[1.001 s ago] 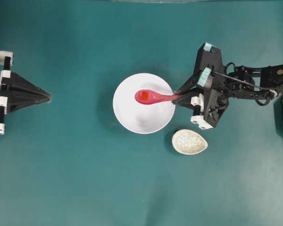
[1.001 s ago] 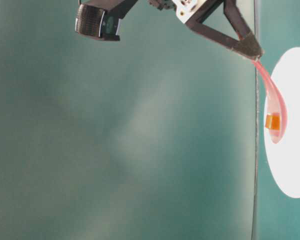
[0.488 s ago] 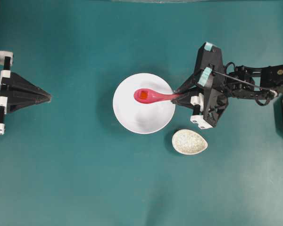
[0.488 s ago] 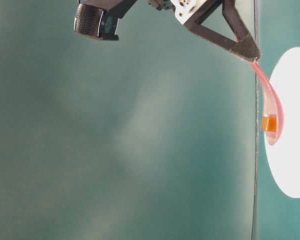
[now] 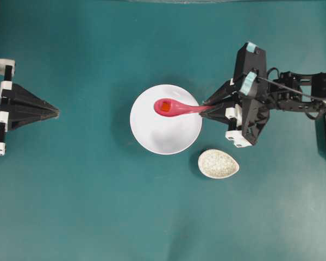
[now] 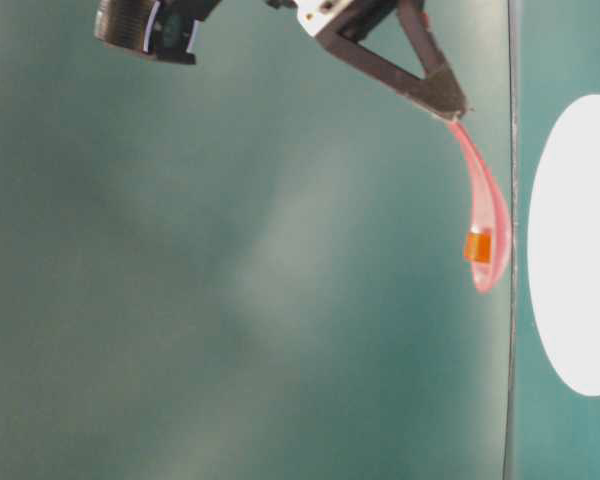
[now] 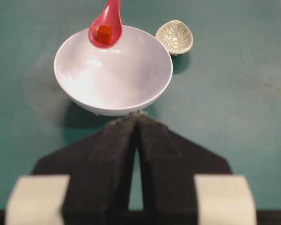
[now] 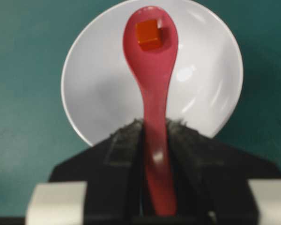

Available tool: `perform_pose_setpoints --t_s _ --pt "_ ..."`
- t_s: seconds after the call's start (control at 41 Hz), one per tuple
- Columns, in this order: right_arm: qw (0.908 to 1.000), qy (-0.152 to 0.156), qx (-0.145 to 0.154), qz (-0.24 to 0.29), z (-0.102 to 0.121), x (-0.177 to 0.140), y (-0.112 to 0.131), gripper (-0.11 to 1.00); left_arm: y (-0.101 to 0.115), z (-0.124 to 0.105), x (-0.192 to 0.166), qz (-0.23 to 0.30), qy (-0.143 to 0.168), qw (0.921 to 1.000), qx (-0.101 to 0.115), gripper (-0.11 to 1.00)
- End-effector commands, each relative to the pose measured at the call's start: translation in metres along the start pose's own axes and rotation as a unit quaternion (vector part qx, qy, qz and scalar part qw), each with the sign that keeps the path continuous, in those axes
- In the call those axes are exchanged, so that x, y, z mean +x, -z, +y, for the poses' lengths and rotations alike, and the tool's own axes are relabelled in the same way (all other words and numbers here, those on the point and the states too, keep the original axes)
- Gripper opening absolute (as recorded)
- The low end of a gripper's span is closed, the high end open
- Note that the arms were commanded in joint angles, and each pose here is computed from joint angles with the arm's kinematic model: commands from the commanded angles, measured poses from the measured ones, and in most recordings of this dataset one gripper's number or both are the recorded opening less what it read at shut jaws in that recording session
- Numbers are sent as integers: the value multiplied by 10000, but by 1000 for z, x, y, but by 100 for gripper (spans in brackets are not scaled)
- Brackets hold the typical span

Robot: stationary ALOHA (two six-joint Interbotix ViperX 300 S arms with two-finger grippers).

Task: Grip the spoon and scoop the red block from the bowl with right arm.
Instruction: 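Tilt and raise the spoon with the cube on it, pulling right, then lift the spoon holding the red cube above the bowl rim and hold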

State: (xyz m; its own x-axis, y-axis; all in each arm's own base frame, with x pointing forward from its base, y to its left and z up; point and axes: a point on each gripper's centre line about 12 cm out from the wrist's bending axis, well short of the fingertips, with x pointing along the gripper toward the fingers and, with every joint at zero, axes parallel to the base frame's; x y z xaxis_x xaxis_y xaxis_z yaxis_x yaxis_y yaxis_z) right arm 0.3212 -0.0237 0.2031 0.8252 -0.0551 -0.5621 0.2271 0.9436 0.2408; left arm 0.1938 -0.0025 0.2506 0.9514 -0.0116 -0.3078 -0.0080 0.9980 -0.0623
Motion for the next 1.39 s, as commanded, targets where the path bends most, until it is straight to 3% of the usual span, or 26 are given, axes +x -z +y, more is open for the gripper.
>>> perform_pose_setpoints --t_s 0.0,0.732,1.367 --pt "9997 -108 -16 -237 7 -10 -19 22 -8 0 0 -123 -7 9999 3 0" --pt "9993 -217 -44 -288 15 -21 -53 22 -8 0 0 -124 -8 9999 11 0" --pt "9989 -202 -90 -418 12 -46 -68 22 -8 0 0 -116 -8 9999 3 0"
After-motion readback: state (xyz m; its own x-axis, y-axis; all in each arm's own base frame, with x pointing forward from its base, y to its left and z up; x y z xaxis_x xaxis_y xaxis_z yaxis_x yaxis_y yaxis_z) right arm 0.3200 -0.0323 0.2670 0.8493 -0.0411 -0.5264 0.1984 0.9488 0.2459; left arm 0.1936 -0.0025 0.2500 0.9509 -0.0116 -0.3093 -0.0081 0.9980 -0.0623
